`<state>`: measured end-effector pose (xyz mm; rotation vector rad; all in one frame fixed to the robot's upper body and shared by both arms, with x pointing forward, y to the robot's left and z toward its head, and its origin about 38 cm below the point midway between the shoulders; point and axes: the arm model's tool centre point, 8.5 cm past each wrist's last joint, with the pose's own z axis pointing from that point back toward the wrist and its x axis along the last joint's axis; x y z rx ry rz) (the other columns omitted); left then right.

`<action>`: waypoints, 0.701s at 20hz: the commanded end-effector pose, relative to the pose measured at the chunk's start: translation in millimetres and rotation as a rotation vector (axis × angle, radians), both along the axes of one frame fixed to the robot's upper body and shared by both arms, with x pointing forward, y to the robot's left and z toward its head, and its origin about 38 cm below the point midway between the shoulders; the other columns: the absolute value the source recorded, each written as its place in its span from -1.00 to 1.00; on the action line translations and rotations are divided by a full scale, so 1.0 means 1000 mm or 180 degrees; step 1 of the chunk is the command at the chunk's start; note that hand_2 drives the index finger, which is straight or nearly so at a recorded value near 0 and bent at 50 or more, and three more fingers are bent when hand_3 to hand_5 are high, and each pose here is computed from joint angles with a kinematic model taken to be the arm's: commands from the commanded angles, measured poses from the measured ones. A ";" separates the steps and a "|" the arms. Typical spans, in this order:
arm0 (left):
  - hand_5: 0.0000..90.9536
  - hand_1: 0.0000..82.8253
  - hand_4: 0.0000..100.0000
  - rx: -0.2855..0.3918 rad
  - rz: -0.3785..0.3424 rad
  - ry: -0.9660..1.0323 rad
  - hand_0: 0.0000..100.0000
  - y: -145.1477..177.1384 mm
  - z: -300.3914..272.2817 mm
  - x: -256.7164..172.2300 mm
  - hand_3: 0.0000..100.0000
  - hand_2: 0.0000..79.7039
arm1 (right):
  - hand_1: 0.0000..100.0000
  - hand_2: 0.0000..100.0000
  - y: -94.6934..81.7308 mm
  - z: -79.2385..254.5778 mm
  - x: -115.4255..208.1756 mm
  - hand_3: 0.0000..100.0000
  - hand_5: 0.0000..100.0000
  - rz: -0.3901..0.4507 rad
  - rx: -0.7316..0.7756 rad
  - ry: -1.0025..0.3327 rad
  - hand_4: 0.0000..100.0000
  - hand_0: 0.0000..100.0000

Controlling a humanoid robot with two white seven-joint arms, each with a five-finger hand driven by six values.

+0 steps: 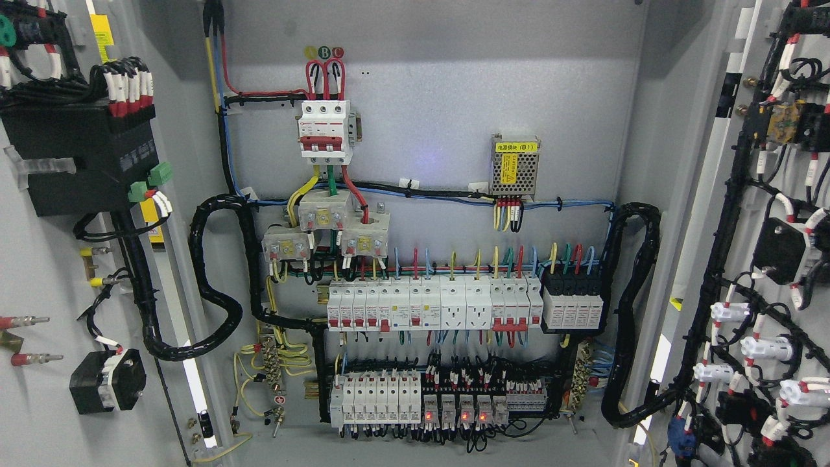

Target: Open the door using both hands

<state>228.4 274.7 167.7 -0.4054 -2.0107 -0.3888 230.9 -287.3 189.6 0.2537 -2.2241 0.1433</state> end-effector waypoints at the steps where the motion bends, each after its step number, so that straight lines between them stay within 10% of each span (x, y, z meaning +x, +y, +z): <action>1: -1.00 0.34 -1.00 0.0076 0.0310 -0.0071 -0.76 0.033 0.011 -0.012 -1.00 -1.00 | 0.00 -0.92 -0.016 0.004 -0.004 -1.00 -1.00 -0.0171 0.0005 -0.0052 -1.00 -1.00; 14: -1.00 0.34 -1.00 -0.0054 0.0573 0.0082 -0.76 0.085 0.013 -0.018 -1.00 -1.00 | 0.00 -0.92 -0.048 0.007 -0.018 -1.00 -1.00 -0.0464 -0.0004 -0.0067 -1.00 -1.00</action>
